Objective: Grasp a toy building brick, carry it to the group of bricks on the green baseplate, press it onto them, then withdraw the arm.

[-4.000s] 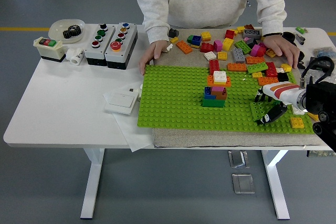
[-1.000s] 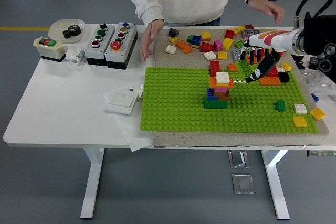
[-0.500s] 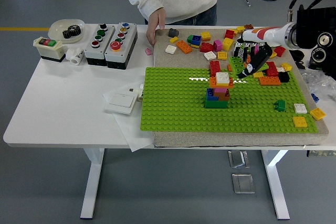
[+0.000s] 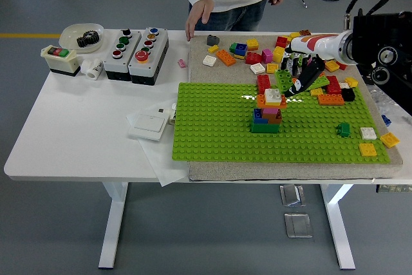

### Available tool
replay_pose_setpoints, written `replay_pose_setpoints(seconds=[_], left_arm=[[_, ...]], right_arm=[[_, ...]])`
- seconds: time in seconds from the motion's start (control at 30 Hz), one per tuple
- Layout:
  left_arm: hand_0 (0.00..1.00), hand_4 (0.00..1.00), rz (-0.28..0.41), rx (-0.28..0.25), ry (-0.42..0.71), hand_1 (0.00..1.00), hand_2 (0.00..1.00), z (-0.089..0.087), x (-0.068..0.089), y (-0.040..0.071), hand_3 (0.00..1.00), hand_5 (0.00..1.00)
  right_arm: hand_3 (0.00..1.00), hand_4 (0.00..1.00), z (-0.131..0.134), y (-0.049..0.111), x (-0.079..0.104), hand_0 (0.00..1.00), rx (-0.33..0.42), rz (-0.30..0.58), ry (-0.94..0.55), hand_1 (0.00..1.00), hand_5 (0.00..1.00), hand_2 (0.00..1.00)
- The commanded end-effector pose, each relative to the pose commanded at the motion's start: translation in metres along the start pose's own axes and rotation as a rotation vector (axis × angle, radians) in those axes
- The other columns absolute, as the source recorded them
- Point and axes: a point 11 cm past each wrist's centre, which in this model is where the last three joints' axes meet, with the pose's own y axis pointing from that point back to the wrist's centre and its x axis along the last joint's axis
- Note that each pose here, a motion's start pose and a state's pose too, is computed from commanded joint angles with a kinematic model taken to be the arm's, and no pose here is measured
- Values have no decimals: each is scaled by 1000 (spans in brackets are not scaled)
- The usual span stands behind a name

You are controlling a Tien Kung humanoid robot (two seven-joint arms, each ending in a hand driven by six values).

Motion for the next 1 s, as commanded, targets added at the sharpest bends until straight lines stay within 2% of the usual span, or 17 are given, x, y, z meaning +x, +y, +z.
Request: replay_pose_setpoints(seconds=[0.63,1.0], left_arm=[[865,690,2,-2,-2,802,806,1,0,0,615,624],[864,690,1,-3,-2,802,806,1,-1,0,616,623]], right_arm=[[513,852,-9,-5,-9,408,-39,2,-33,484,335,539],[513,860,-10,-6,-16,398,-33,-3,-38,481,347,539]])
